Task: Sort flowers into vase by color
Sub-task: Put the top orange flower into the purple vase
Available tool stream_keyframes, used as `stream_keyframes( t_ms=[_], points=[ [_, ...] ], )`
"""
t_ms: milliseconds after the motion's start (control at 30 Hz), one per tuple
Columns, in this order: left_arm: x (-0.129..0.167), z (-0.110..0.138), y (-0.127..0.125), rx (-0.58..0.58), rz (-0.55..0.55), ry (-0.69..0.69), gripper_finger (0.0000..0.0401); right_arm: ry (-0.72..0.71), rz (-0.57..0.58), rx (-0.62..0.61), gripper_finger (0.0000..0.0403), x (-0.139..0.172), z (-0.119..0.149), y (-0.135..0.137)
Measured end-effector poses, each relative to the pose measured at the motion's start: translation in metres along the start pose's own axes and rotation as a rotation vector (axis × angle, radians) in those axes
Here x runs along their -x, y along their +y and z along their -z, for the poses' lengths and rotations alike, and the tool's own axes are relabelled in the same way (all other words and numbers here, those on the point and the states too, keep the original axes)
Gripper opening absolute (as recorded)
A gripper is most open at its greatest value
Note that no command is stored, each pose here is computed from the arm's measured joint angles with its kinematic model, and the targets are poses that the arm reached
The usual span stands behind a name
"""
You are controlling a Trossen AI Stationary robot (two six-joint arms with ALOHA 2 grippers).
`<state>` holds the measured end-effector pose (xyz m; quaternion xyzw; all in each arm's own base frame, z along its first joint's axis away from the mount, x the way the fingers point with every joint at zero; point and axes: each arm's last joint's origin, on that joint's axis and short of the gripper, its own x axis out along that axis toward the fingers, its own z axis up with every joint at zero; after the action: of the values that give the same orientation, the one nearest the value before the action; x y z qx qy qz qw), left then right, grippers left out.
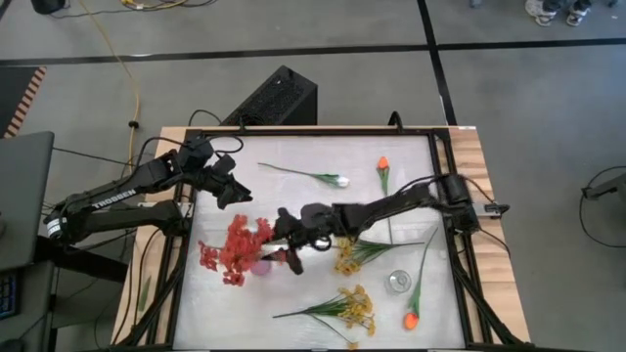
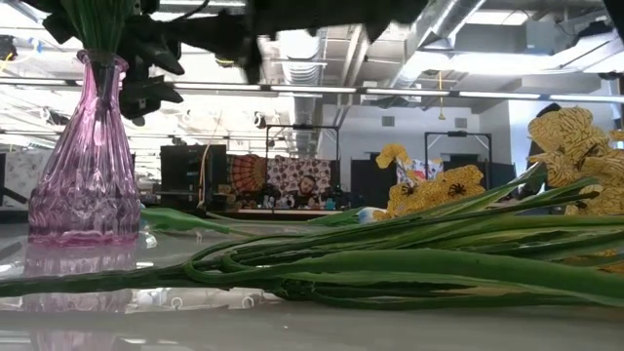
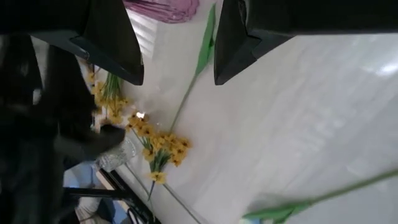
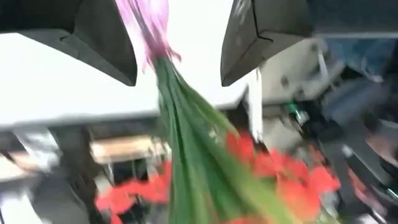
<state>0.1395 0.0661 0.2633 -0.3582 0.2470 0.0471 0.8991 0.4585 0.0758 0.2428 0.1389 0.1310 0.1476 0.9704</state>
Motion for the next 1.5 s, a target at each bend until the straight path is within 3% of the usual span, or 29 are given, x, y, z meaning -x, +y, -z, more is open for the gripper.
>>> stream_keyframes(
  t_ms=[167, 333, 467, 633, 800, 1167, 1367, 1500],
  points=[
    [0.000, -0.003, -0.001, -0.058, -0.007, -0.033, 0.0183, 0.201, 0.078, -0.061, 0.0260, 0.041, -0.022, 0.004],
    [0.000, -0.005, -0.002, -0.101, 0.000, -0.057, 0.0183, 0.439, 0.229, -0.258, 0.0260, 0.095, -0.033, -0.003],
    [-0.002, -0.007, -0.006, -0.158, 0.030, -0.080, 0.0183, 0.610, 0.486, -0.446, 0.0260, 0.138, -0.032, -0.015],
    [-0.008, -0.004, -0.008, -0.187, 0.071, -0.101, 0.0183, 0.798, 0.879, -0.588, 0.0260, 0.178, -0.017, -0.036],
    [-0.011, -0.002, -0.009, -0.189, 0.078, -0.104, 0.0183, 0.890, 1.072, -0.808, 0.0260, 0.203, 0.017, -0.074],
    [-0.012, -0.002, -0.009, -0.142, 0.077, -0.103, 0.0183, 0.935, 1.168, -0.936, 0.0238, 0.231, 0.095, -0.115],
    [-0.012, -0.001, -0.008, -0.103, 0.045, -0.107, 0.0183, 0.871, 1.148, -0.977, 0.0214, 0.238, 0.121, -0.126],
    [-0.012, -0.002, -0.008, -0.090, 0.027, -0.118, 0.0183, 0.853, 1.111, -0.990, 0.0177, 0.240, 0.130, -0.128]
  ],
)
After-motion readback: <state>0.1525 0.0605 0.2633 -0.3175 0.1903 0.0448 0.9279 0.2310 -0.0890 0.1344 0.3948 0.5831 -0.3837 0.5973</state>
